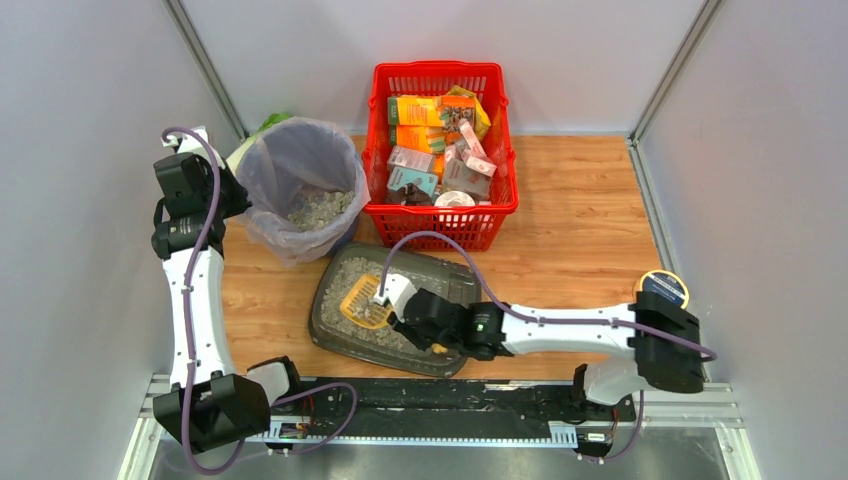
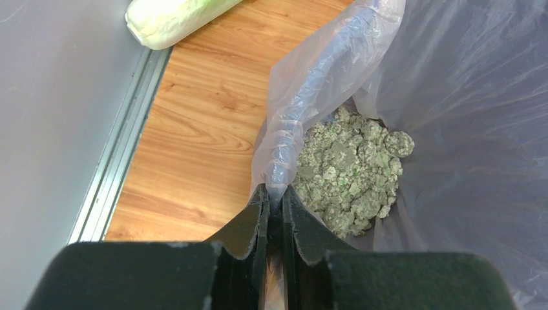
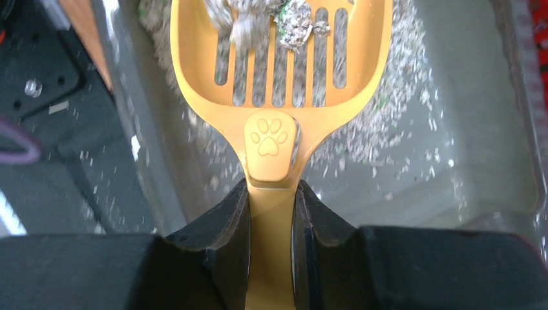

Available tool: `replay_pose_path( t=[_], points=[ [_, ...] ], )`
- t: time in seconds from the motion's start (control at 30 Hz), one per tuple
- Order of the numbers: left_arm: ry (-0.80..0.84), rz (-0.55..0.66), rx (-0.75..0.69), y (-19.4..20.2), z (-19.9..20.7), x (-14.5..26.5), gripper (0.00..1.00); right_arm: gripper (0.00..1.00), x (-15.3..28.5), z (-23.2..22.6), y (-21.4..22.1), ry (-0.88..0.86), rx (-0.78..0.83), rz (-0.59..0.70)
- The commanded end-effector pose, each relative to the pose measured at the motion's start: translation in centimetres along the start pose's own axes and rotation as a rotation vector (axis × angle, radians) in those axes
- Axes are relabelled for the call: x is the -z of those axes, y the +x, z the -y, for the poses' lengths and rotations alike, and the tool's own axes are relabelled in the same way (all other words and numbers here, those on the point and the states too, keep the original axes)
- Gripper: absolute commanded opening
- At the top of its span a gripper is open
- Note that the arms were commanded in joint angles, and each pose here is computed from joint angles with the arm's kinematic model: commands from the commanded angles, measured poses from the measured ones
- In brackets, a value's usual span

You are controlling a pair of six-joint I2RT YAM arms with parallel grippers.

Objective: Clean the litter box

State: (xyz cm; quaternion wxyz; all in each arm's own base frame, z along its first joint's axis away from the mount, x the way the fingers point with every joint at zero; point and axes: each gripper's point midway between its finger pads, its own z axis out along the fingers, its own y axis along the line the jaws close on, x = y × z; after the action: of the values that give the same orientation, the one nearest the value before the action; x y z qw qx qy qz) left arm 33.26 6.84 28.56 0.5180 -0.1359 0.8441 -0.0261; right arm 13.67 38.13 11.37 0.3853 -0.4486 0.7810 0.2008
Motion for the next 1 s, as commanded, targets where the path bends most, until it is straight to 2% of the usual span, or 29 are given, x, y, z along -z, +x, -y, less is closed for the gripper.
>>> replay_pose_path(
  t=[0.0,0.1,0.23,0.43,0.53,0.8,0.97],
  points=[
    [0.102,-0.091,-0.005,2.5,2.2,0.4,0.00,0.00,3.7,0.7,0.5,0.015,-0.024,0.070],
    [0.107,-0.087,-0.004,2.4,2.3,0.5,0.00,0.00,2.5,1.4,-1.0,0.016,-0.046,0.147],
    [0.104,-0.085,-0.006,2.4,2.2,0.5,0.00,0.00,-0.4,-0.1,-1.0,-0.020,-0.002,0.006],
    [0.114,-0.088,-0.002,2.4,2.4,0.5,0.00,0.00,1.5,0.4,-0.1,-0.007,-0.044,0.033],
    [0.119,-0.084,0.000,2.4,2.5,0.5,0.00,0.00,1.8,0.4,0.1,-0.006,-0.034,0.004],
    [0.119,-0.078,0.000,2.3,2.5,0.6,0.00,0.00,3.6,0.6,-0.8,-0.014,-0.015,-0.023],
    [0.128,-0.079,0.001,2.3,2.7,0.6,0.00,0.00,6.6,0.5,-2.3,-0.047,-0.007,-0.029]
  ],
)
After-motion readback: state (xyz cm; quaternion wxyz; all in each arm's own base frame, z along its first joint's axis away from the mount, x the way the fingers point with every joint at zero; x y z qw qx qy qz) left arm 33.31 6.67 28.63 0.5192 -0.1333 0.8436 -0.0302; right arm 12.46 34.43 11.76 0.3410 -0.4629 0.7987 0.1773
